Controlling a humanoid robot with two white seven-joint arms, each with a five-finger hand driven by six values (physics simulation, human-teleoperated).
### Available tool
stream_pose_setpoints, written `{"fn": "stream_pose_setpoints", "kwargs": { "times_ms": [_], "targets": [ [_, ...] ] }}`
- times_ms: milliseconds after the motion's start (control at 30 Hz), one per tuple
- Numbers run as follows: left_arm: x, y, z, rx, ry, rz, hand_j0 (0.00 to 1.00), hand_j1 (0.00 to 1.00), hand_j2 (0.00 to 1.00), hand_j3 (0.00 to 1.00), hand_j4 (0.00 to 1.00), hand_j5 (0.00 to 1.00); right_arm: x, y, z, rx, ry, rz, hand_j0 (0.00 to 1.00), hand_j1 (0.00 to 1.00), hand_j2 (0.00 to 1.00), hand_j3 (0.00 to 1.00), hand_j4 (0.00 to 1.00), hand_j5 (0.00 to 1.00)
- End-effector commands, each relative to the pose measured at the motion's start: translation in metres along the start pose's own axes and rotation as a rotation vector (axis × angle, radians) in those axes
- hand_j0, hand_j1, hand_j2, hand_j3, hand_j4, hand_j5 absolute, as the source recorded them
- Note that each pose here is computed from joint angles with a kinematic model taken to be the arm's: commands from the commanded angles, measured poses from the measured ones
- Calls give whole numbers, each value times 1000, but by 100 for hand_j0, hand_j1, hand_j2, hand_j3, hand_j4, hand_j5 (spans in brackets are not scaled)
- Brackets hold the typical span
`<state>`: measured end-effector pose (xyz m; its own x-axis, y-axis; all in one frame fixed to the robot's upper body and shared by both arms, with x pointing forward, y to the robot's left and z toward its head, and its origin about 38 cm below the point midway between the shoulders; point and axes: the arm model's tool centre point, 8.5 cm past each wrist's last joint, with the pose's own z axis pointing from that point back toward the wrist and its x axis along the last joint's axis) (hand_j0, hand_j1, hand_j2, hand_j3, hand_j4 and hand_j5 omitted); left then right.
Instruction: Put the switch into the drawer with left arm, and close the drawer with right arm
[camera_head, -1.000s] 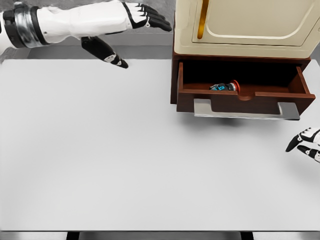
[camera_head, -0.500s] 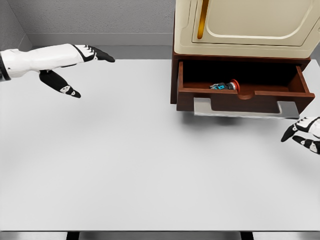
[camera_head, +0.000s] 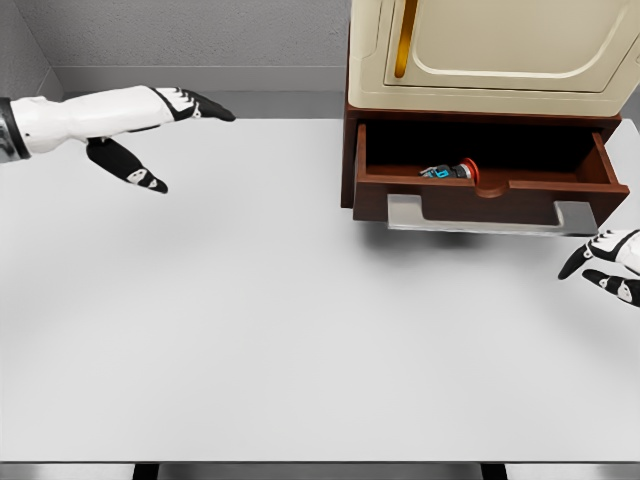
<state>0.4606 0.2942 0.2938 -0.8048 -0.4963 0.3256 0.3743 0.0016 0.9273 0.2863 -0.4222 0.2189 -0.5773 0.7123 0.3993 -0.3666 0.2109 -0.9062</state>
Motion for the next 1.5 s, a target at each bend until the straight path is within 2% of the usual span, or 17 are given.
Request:
{"fn": "stream_pose_setpoints", "kwargs": {
  "times_ms": [0,500,600,1000,1233,1300,1467],
  "targets": [
    [1,2,-2,6,-4,-1,100,100,100,100,100,100,-1,-1,0,-7,1,-8,49,49,49,49,49,49],
    [0,3,4,35,1,5,100,100,100,100,100,100,-8,-8,1,-26,18,-5,50,50,50,50,50,50],
    [0,-1,3,33,0,14,100,100,100,100,100,100,-14,-8,3,-31,32,-12,51,51,51,51,51,51],
    [2,0,-2,44,-15,15,100,100,100,100,100,100,-15,-9,5,-34,39,-13,52,52,52,52,52,52],
    [1,0,0,51,-11,18,100,100,100,100,100,100,-13,-5,7,-20,39,-14,53,53,53,53,53,53],
    [1,0,-1,51,-12,17,100,100,100,100,100,100,-12,-9,9,-3,42,1,53,53,53,53,53,53],
    [1,0,0,52,-9,17,100,100,100,100,100,100,-1,-12,5,4,13,26,53,53,53,53,53,53]
  ]
}}
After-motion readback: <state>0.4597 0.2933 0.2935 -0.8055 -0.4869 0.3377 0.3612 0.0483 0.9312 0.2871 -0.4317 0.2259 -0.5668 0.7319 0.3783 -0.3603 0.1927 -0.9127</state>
